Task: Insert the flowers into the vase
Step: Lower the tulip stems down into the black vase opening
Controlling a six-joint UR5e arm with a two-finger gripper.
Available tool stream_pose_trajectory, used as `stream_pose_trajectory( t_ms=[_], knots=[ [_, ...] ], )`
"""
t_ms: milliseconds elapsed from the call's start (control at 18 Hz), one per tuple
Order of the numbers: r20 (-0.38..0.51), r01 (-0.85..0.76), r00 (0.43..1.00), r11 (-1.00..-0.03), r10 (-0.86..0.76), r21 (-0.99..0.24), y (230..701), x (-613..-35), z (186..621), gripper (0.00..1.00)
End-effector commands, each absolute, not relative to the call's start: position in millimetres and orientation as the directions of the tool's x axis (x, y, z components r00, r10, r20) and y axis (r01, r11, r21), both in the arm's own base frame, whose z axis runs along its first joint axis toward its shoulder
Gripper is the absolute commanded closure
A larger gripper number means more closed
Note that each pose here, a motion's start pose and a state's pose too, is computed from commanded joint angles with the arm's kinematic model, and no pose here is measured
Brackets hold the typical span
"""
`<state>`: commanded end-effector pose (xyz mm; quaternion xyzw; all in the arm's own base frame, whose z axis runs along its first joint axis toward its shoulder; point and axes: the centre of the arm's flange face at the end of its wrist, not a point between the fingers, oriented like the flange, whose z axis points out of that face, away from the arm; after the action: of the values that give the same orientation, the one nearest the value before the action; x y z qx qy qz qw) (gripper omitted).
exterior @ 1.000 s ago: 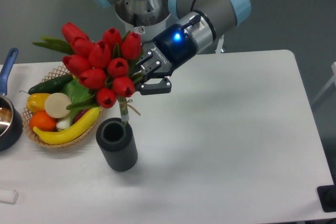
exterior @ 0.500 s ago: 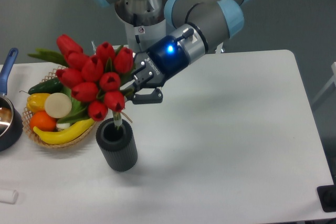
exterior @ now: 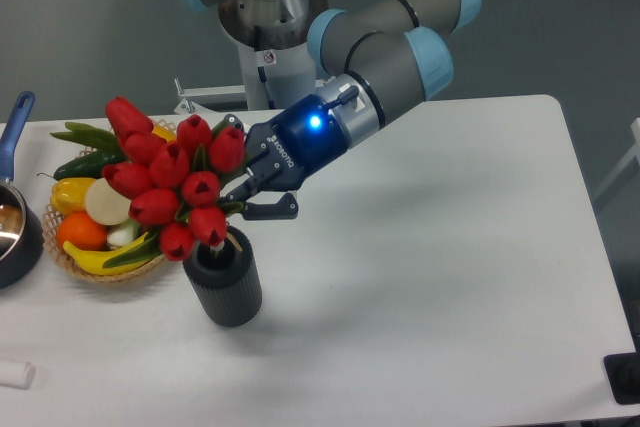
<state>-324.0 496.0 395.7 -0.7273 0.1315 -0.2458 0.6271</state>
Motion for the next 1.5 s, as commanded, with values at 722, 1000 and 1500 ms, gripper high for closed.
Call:
stream_pose_trajectory(
  t_ms=[722,1000,1500],
  knots=[
    [0.200,0.115,0.842,-0.196,-0.500,-0.974,490.9,-316.7,352.7,0.75],
    [0.194,0.107,0.842,-0.197,-0.504,-0.975,494.0,-321.4,330.8,0.75],
    [0.196,0.087,0.849,-0.237,-0.490,-0.968,489.7,-317.5,306.4,0.74]
  ],
)
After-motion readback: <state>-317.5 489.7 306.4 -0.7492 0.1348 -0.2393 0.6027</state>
